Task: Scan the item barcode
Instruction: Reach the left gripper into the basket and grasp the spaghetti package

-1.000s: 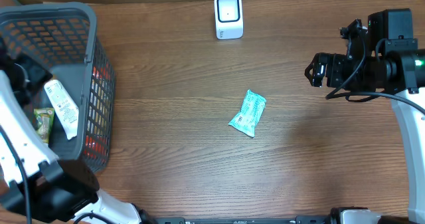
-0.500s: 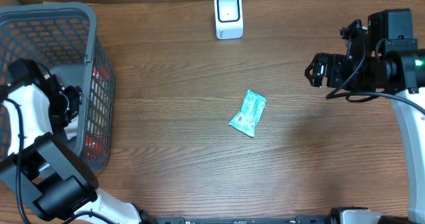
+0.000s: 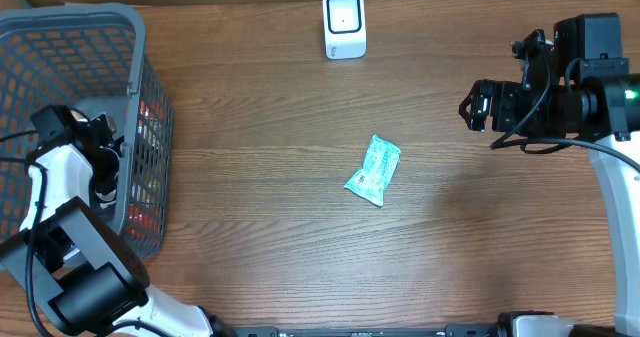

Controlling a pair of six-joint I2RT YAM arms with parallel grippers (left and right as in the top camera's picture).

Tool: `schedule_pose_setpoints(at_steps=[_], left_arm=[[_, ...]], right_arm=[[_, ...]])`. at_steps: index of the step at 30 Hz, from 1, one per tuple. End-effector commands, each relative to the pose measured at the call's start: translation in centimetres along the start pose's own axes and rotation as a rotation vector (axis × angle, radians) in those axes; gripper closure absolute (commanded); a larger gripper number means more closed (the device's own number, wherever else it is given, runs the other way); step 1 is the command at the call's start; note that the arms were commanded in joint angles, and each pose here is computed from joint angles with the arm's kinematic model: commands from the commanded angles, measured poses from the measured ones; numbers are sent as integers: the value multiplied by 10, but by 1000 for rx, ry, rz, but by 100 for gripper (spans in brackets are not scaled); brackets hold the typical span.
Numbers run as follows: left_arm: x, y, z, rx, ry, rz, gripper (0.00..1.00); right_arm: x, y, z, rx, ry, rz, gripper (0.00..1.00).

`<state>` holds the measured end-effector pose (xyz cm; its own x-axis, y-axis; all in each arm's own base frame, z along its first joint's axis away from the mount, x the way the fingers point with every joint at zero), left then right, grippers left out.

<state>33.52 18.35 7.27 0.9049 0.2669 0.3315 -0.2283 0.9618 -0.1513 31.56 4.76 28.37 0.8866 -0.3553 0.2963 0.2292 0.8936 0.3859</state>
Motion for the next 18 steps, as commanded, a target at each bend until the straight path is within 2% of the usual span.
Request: schedule_pose_setpoints(at_steps=[1, 5, 8, 10, 12, 13, 18], left_arm=[[-21, -16, -17, -62, 56, -32, 23], [-30, -24, -24, -73, 78, -47, 29], [-36, -30, -29, -79, 92, -59, 36], [-40, -34, -34, -80, 95, -70, 57], [-41, -34, -35, -78, 96, -71, 90], [-41, -33, -35, -73, 97, -71, 96], [-34, -29, -28, -66, 94, 4, 96]], right_arm=[[0, 1, 1, -1, -7, 7, 0], [0, 1, 1, -1, -8, 7, 0], [0, 1, 1, -1, -8, 7, 0], [0, 1, 1, -1, -8, 7, 0], [0, 1, 1, -1, -8, 7, 0], [0, 1, 1, -1, -8, 7, 0], [0, 1, 1, -1, -7, 7, 0]])
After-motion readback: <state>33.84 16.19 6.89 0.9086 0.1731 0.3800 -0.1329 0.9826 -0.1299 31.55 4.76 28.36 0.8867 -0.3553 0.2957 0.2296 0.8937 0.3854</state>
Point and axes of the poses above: each gripper's point midway between its finger pads, its own z axis back along the fingers, its own y axis along the line the jaws close on, x = y × z, the point moved 3 cm from there along z, back along the fingers, and after that the axes turned 15 degrees about -z, right-handed, at the moved point
